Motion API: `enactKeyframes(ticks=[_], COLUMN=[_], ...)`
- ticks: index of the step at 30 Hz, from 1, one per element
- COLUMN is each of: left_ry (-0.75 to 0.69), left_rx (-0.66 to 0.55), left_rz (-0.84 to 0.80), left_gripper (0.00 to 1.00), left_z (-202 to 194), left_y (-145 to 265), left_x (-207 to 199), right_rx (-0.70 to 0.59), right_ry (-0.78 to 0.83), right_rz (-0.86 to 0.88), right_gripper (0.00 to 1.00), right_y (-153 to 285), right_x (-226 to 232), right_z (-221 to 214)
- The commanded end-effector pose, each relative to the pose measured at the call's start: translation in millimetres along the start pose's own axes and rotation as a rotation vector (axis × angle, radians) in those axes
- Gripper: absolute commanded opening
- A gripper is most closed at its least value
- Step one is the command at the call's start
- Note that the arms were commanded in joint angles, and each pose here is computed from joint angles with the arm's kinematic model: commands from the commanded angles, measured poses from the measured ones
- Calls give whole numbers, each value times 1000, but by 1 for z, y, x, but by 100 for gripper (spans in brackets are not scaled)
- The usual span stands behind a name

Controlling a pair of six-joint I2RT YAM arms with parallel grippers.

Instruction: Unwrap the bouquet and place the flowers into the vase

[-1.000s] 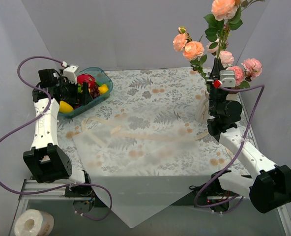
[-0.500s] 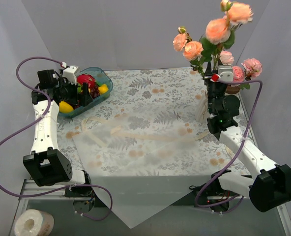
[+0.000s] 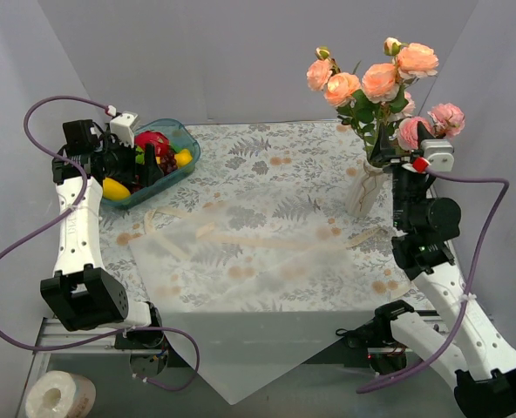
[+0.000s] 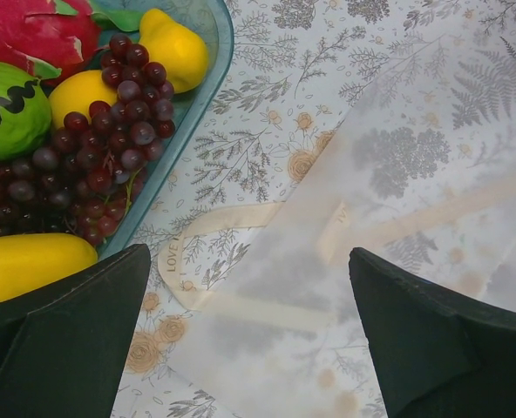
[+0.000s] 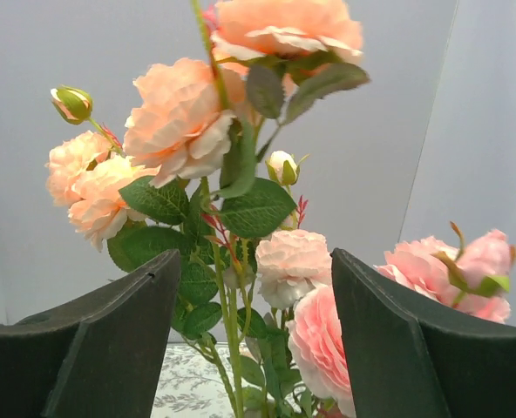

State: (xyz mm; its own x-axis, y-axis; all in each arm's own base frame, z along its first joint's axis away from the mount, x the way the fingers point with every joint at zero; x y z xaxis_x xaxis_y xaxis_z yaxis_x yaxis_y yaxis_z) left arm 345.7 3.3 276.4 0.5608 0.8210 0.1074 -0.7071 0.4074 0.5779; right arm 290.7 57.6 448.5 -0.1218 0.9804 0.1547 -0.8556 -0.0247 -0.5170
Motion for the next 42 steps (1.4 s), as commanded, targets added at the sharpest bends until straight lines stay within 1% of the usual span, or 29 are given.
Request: enactKeyframes(ticks=[1, 7, 8, 10, 12, 14, 15, 16, 17, 18, 19, 20, 22, 24, 26, 27, 28, 29, 35, 42], left_ry=[-43, -30, -26, -27, -30, -34, -32, -46, -51, -69, -81, -78, -70, -51, -37, -33, -29, -26, 3, 58], left_rx=[-62, -74, -68, -58, -52, -59, -49, -49, -42, -26, -18, -25, -26, -28, -28, -35, -39, -37, -33, -13], left_rz=[2, -28, -29, -41, -55, -61, -61, -73, -81, -78, -99, -98, -89, -81, -72, -67, -62, -51, -25, -8], left_gripper=[98, 98, 98, 98, 98, 98, 98, 98, 98, 98, 98, 98, 98, 98, 98, 98, 98, 98, 98, 98], left_z=[21, 22, 21, 21, 24, 28, 25, 27, 27, 28, 27, 28, 27, 26, 21, 21, 21, 17, 10, 8], left_y=[18, 17, 15, 10, 6, 4, 1, -2, -5, -8, -12, -12, -12, -13, -17, -16, -16, -18, -21, -25], left_x=[-7, -16, -17, -23, -30, -38, -41, -49, -56, -62, -71, -73, -72, -72, -72, -73, -73, -72, -71, -68], right_rx=[90, 187, 220, 245, 304, 334, 401, 435, 498, 614, 666, 727, 791, 813, 809, 818, 818, 838, 796, 815], right_ry=[-19, -33, -25, -27, -28, -57, -60, -69, -95, -85, -87, -84, -79, -104, -132, -169, -187, -195, -201, -212], right_rz=[-17, 11, 20, 28, 35, 60, 87, 94, 94, 103, 95, 89, 87, 66, 49, 36, 28, 12, -36, -77], right_gripper=[79, 80, 80, 79, 77, 76, 74, 74, 73, 70, 68, 68, 70, 76, 78, 85, 90, 92, 95, 97], right_y=[20, 48, 53, 53, 56, 59, 66, 68, 69, 82, 86, 91, 103, 114, 116, 118, 116, 118, 114, 113], right_x=[-7, -9, -9, -7, -6, 0, 4, 6, 10, 11, 11, 11, 9, 7, 6, 8, 9, 9, 2, 1], right_z=[-14, -21, -26, -26, -35, -37, -49, -53, -60, -77, -84, -95, -107, -118, -120, -121, -118, -120, -108, -114])
Point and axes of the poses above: each gripper's point midway between its finger pads, its own y axis back along the fingers, its own x axis along the line the jaws close on, z = x × y, the point moved 2 cm from there along y, back along the fingers, and after that the axes turned 15 degrees about -y, right-handed, at the moved point
